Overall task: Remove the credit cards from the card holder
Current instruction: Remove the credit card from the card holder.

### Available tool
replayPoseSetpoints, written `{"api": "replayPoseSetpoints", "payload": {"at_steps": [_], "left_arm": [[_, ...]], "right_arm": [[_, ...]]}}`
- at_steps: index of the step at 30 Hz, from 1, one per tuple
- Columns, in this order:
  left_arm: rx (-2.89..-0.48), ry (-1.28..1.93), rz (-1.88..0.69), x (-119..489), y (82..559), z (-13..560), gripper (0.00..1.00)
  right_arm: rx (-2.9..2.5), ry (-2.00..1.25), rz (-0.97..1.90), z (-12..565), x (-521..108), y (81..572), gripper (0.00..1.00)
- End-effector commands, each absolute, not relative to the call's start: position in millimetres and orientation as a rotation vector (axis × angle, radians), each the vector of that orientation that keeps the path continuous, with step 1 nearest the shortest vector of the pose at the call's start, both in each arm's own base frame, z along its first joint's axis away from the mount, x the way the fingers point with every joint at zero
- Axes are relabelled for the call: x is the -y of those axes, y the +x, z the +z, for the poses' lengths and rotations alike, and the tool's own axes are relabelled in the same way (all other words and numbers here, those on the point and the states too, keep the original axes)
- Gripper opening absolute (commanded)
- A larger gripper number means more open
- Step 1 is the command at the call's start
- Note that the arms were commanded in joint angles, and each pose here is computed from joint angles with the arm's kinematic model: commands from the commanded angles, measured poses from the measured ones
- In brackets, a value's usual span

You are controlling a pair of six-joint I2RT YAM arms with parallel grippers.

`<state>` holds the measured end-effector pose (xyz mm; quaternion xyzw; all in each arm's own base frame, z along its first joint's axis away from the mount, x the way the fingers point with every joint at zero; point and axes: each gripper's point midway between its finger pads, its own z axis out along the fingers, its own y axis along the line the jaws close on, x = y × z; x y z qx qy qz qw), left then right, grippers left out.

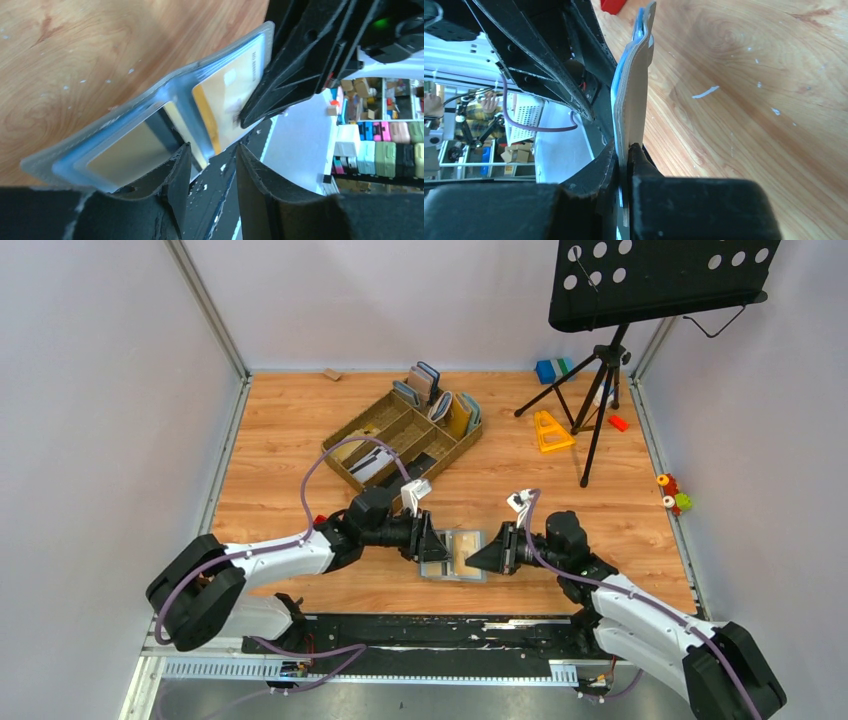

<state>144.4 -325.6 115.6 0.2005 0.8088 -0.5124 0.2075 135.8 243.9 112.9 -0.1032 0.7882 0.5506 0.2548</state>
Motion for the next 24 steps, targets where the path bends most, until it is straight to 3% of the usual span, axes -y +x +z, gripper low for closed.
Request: {"api": "replayPoseSetpoints", "payload": {"at_steps": [1,9,14,19,21,24], "left_arm": [[-2.123,0.571,-1.555,337.7,143.4,137.9,0.45],[-2.072,0.556,-1.662,344.4,139.6,144.5,0.33],[-2.032,0.539,-1.717,342.2,138.3,151.3,0.13],[-1.970,0.495,-1.787,332.9,137.1,159.7,0.13],[-1.964,0.499,-1.804,332.7,135.1,161.4,0.12],[-1.952,0.509,-1.828,333.2,132.7,163.9,0.01]], "right_arm": [[-1.973,-0.388,1.655,154.8,-256.6,130.1,0.00],[-1.901,-0.435,1.766,169.2,-259.9,119.3,0.00],[-1.903,-0.423,1.758,168.3,-258.9,119.4,0.00],[-1.897,-0.400,1.774,167.9,-258.8,119.3,0.00],[-1.882,-0.408,1.785,170.6,-259.2,118.4,0.04],[-1.866,-0.416,1.792,174.4,-259.4,118.1,0.14]]}}
